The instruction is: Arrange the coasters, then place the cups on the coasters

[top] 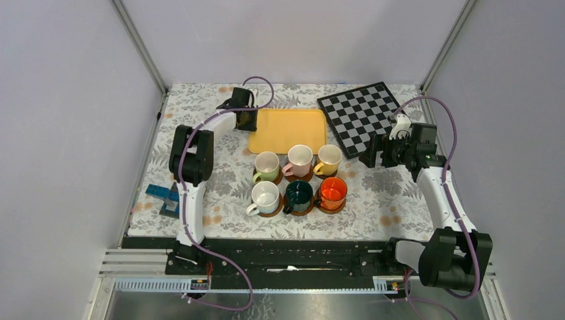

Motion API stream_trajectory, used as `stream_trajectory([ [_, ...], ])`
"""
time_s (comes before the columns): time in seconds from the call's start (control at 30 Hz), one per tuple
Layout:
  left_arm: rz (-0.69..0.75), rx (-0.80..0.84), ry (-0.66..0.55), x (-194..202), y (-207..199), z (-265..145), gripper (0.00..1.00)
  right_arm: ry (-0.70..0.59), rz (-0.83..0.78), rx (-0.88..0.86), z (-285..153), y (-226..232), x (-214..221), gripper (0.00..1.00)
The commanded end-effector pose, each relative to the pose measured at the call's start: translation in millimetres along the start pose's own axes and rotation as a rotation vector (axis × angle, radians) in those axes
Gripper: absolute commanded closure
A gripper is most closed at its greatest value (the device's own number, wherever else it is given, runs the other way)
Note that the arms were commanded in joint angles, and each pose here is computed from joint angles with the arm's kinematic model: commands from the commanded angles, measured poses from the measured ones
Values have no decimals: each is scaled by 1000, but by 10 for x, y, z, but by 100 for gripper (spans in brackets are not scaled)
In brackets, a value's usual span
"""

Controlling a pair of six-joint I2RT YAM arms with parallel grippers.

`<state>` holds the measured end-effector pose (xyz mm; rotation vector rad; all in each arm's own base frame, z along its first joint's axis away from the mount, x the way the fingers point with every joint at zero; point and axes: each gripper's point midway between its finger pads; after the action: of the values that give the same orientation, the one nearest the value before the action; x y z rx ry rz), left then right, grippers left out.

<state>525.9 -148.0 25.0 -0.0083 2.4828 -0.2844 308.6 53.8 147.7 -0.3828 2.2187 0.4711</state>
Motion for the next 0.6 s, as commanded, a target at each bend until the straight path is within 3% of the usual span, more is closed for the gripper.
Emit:
stream_trajectory([
  [0.0,55,79,38,123,-282,129,74,-28,-30,23,-34,-37,-67,2],
  [0.2,83,93,41,146,-398,172,74,-28,-29,23,-34,-38,-68,2],
  [0.57,-28,124,89,221,-527,112,74,-25,-30,25,-30,-42,-55,2],
])
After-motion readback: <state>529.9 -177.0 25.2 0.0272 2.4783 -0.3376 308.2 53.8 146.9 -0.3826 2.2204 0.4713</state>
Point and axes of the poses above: each gripper's point midway between its finger pads, its own z axis out along the fingers, its own y axis along the line the jaws close on, x = y × z, and after that the axes turned 9 degrees about -z, right-handed
